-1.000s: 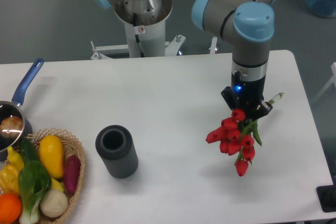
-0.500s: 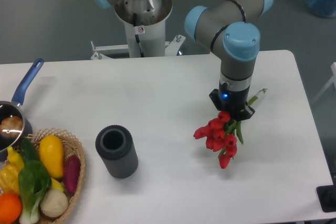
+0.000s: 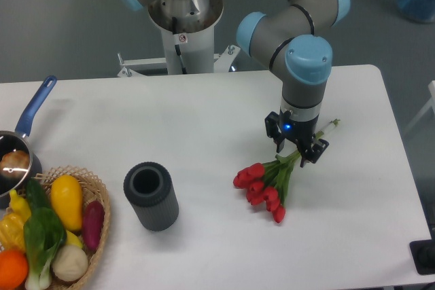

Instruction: Place the flowers on the table

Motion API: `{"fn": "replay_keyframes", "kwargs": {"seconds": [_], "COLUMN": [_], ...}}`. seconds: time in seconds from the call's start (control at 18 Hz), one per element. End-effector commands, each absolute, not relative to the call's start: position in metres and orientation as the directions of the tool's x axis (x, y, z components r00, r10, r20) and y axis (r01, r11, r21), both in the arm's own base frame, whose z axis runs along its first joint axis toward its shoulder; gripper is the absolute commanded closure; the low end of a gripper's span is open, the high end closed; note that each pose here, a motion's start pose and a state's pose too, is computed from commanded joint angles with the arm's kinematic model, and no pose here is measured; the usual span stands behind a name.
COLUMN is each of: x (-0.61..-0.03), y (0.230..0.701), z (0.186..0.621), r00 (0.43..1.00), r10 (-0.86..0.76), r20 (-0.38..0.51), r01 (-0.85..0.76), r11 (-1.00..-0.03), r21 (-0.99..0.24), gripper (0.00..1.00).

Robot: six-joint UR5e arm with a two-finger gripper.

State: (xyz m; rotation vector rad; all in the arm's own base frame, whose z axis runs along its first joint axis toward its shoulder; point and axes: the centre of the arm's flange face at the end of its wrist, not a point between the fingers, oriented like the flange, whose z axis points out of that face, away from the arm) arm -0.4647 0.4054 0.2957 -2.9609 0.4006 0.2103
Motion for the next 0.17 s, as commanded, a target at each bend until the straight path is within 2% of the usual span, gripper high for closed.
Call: {"fn": "replay_keyframes", "kwargs": {"seconds": [0.17], "x": [-0.4704], "y": [0.4041], "z": [0.2917], "r00": [0.956], "r10": [-0.247], "r20": [-0.156], "r01": [-0.267], "r11": [-0.956], "r21": [-0.124], "gripper": [0.00]}}
